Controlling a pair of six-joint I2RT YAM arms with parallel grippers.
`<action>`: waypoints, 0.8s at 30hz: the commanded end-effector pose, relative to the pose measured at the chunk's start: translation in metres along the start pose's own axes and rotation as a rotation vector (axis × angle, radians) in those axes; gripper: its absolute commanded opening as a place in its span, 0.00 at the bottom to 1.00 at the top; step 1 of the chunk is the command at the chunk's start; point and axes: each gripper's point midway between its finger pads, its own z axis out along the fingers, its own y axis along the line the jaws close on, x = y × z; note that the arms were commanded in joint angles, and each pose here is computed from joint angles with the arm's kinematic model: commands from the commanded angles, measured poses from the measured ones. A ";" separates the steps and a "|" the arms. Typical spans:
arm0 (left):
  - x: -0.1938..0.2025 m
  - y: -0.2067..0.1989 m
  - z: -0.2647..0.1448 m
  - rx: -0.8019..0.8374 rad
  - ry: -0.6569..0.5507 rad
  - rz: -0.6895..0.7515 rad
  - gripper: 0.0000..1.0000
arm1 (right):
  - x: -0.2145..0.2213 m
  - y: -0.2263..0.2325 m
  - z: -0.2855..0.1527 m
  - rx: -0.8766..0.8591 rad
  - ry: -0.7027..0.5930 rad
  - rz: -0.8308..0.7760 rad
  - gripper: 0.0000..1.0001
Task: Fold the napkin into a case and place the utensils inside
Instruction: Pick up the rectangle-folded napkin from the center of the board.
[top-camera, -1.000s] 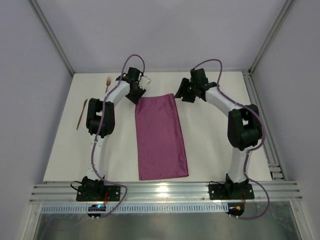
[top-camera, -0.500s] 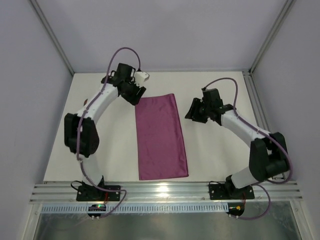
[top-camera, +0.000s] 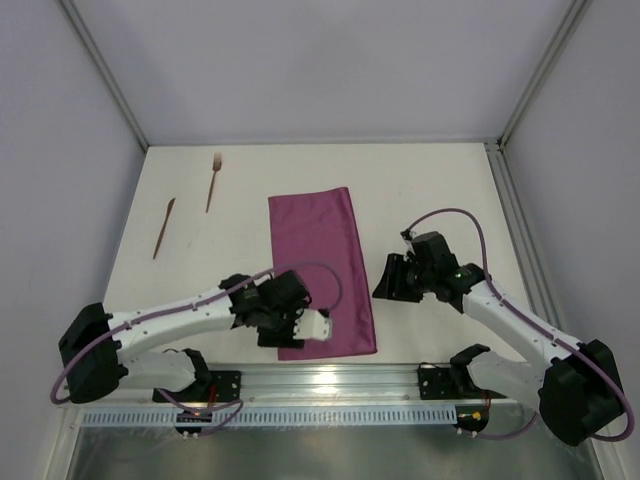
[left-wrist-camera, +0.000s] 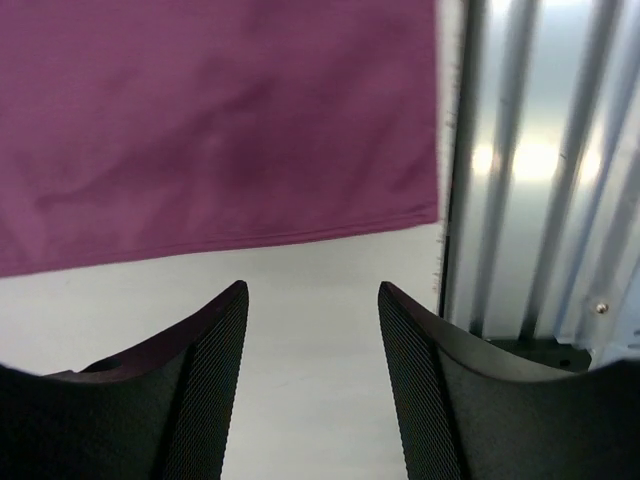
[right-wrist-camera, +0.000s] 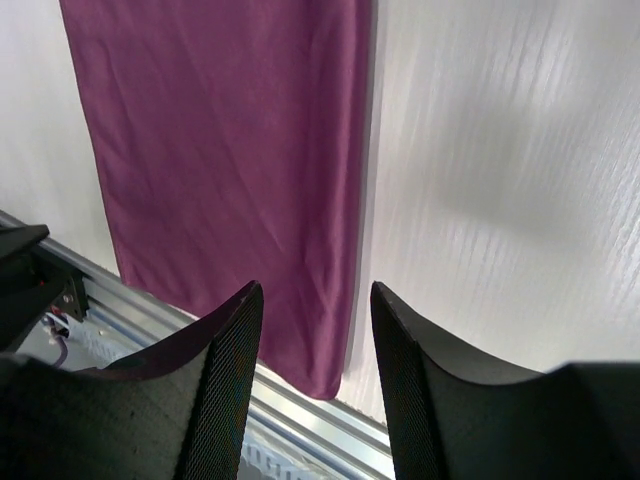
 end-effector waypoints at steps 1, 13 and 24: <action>-0.001 -0.026 -0.002 -0.021 -0.035 0.243 0.58 | 0.024 -0.001 -0.004 -0.027 0.063 0.037 0.51; -0.006 -0.063 0.034 0.017 -0.182 0.554 0.54 | 0.041 -0.018 0.003 0.023 0.088 0.083 0.48; 0.018 -0.069 0.054 0.082 -0.099 0.646 0.43 | 0.044 -0.024 0.008 0.035 0.101 0.067 0.48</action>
